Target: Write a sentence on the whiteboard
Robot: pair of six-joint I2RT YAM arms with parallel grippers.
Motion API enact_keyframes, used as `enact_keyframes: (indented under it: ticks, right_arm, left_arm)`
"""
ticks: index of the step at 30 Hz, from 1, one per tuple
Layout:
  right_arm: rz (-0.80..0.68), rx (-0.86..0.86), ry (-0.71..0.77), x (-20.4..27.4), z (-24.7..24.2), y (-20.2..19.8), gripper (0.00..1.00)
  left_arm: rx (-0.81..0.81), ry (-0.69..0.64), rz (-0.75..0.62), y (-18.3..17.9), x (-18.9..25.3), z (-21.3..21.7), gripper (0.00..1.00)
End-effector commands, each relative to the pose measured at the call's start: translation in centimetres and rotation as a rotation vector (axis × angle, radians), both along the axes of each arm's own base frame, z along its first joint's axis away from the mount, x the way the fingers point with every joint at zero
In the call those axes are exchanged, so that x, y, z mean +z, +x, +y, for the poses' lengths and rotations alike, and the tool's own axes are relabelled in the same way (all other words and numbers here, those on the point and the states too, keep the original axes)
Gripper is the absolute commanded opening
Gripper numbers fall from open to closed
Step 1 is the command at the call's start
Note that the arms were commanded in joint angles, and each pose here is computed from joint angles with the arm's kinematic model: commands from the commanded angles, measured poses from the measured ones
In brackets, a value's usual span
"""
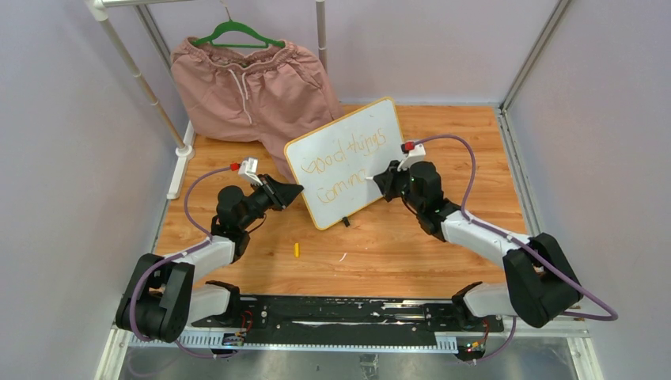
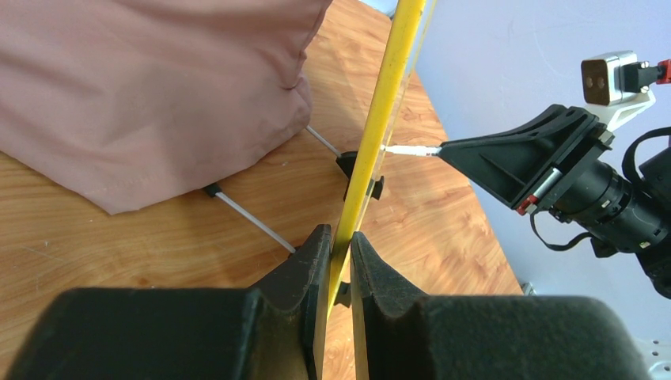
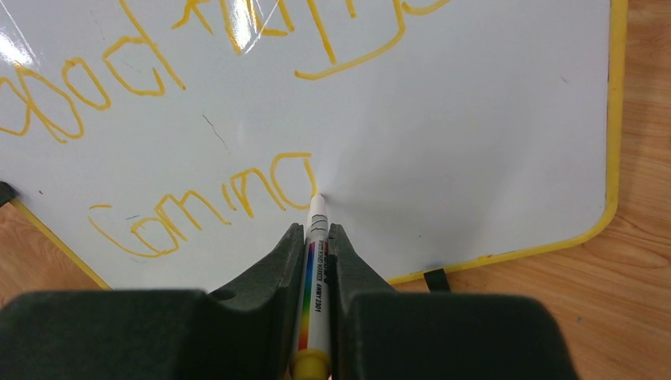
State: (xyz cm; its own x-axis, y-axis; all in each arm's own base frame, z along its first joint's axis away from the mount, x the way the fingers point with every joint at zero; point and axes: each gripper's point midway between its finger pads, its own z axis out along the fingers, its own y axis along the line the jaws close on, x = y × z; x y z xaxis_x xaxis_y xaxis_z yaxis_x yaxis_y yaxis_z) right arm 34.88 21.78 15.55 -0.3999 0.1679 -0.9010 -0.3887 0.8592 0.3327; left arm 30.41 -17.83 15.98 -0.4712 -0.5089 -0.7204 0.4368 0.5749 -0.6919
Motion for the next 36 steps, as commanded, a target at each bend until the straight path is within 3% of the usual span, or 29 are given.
enact_keyframes:
  ticks: [1, 11, 22, 36]
  right_arm:
    - [0.035, -0.007, -0.009, -1.5, -0.6, -0.6, 0.00]
    - [0.090, 0.041, -0.018, -3.8, 1.0, -2.8, 0.00]
    - [0.082, 0.118, 0.006, -3.0, 4.7, -4.1, 0.00]
    - [-0.083, 0.060, 0.012, 4.0, 2.8, -3.5, 0.00]
  left_arm:
    - [-0.047, -0.005, -0.038, -0.7, 0.9, -0.9, 0.18]
    - [-0.049, -0.005, -0.041, -0.7, 1.0, -0.9, 0.18]
    - [-0.055, -0.006, -0.042, -0.9, 1.0, -1.1, 0.18]
    - [-0.049, 0.000, -0.044, -0.8, 1.0, -1.0, 0.18]
